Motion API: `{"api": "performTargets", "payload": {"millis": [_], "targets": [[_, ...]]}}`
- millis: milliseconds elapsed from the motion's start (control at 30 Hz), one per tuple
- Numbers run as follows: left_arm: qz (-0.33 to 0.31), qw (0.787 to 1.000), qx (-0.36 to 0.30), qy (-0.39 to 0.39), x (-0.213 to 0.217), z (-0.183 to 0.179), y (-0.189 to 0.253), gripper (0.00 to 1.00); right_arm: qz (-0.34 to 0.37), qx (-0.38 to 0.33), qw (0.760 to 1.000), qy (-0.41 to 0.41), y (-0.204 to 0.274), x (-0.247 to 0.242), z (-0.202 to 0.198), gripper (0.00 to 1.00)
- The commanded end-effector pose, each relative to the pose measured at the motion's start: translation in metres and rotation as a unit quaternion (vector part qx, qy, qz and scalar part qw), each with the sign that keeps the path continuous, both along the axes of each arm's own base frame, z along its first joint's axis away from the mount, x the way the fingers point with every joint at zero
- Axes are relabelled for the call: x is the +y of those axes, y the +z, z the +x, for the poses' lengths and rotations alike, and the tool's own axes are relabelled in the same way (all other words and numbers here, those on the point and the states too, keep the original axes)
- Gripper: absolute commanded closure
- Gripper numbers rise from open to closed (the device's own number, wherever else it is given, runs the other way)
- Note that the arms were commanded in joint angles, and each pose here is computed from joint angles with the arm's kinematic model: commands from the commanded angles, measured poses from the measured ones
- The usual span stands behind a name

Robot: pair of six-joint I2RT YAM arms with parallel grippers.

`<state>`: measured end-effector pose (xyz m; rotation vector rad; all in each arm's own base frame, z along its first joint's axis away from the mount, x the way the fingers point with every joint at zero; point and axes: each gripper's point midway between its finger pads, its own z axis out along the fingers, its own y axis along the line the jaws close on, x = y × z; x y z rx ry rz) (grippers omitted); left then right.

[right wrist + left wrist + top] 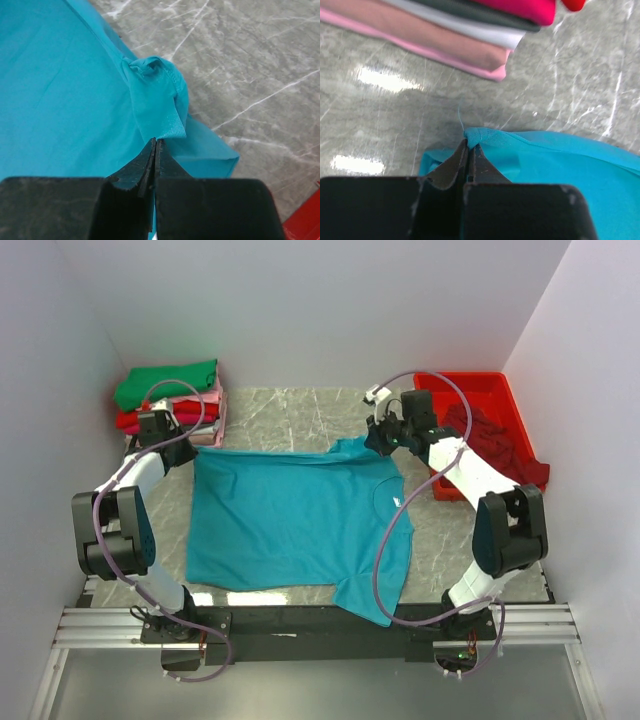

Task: Fold and stack the t-shirts
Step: Fold the tshirt

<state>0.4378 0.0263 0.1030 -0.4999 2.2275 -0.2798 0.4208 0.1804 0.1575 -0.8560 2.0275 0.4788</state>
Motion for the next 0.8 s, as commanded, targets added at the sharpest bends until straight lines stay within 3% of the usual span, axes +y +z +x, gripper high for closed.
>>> {"api": "performTargets", "payload": {"millis": [0, 767], "targets": [[0.017, 1.000, -0.002, -0.002, 0.005, -0.007, 0.007, 1.00, 0.019, -0.040, 0.999, 0.019, 0.030, 0.001, -0.013, 1.00], [0.027, 0.999, 0.024, 0.014, 0.008, -0.031, 0.002, 1.00, 0.033, -0.036, 0.997, 0.064, 0.024, -0.002, -0.078, 1.00]]}}
